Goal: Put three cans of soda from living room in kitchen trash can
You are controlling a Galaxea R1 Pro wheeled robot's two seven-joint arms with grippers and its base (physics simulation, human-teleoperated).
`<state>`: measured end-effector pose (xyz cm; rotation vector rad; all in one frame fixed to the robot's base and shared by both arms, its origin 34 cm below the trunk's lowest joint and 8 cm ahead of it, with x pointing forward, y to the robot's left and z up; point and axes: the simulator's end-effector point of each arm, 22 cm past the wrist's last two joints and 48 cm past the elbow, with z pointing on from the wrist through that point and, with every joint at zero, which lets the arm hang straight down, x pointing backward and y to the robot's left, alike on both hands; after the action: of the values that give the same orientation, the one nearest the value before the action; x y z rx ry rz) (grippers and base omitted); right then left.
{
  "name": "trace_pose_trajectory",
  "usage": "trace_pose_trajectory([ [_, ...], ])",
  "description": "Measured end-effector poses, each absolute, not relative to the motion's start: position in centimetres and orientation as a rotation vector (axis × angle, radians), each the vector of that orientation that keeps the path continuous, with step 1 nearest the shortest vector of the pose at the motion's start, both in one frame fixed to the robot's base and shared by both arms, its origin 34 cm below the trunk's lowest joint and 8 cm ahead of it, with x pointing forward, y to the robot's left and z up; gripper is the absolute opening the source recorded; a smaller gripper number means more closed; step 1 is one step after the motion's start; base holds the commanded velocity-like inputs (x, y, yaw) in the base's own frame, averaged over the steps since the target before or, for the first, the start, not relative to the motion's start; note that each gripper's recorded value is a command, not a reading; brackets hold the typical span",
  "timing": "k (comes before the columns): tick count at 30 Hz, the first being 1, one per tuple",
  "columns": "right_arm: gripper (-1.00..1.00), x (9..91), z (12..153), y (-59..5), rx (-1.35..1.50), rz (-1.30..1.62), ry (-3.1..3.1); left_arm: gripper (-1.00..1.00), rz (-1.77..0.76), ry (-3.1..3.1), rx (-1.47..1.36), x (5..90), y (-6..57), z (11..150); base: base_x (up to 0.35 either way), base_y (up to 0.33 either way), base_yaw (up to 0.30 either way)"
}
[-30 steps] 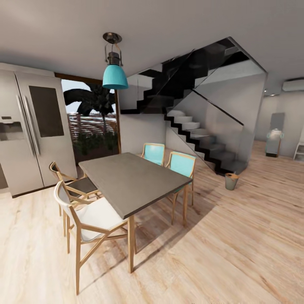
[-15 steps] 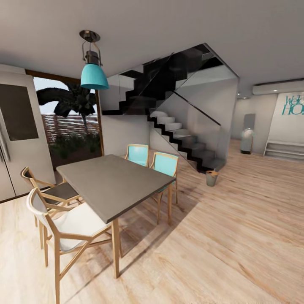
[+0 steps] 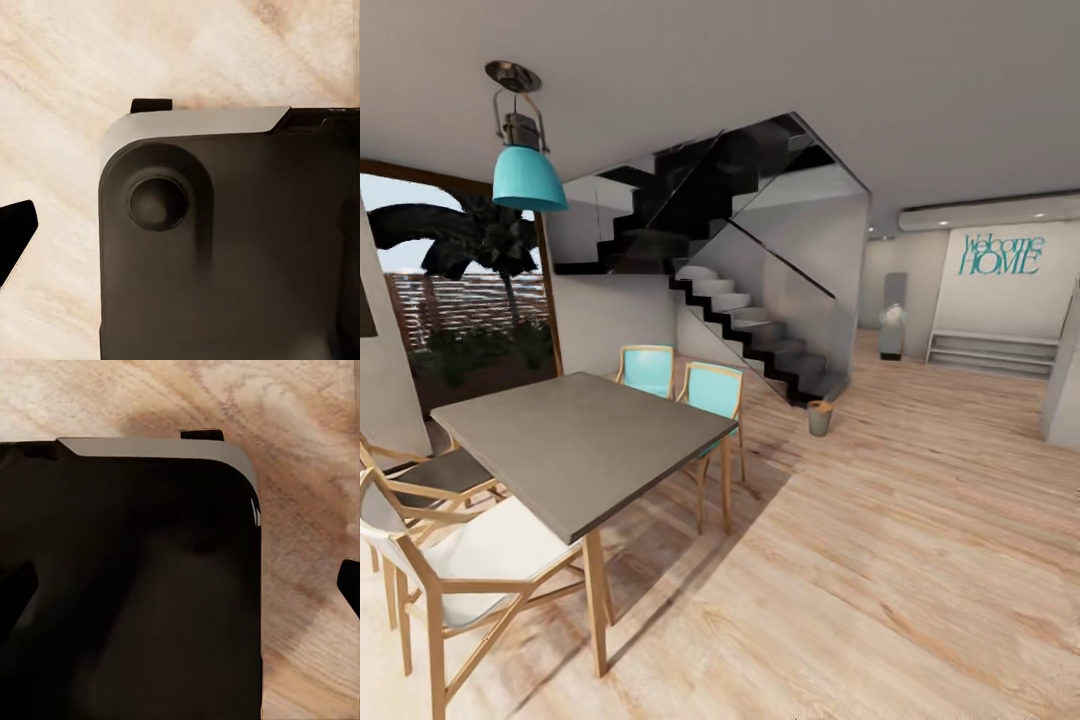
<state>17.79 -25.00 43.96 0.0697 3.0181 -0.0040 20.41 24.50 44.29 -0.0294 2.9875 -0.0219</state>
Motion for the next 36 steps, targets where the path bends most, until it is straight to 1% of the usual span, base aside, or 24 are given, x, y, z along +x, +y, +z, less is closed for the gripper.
trace_pose_trajectory([
  [8, 1.00, 18.0, 44.0, -25.1, 0.070, -0.005, 3.014, 1.00, -0.051, 2.978, -0.025, 20.8, 23.0, 44.4, 0.000, 0.000, -0.269],
  [28, 1.00, 18.3, 44.0, -25.1, 0.070, -0.005, 3.004, 1.00, -0.053, 2.968, -0.026, 21.2, 22.9, 44.5, 0.000, 0.000, -0.270],
  [36, 1.00, 18.4, 44.0, -25.1, 0.062, -0.005, 3.003, 1.00, -0.052, 2.965, -0.028, 21.3, 22.9, 44.5, 0.000, 0.000, -0.090],
])
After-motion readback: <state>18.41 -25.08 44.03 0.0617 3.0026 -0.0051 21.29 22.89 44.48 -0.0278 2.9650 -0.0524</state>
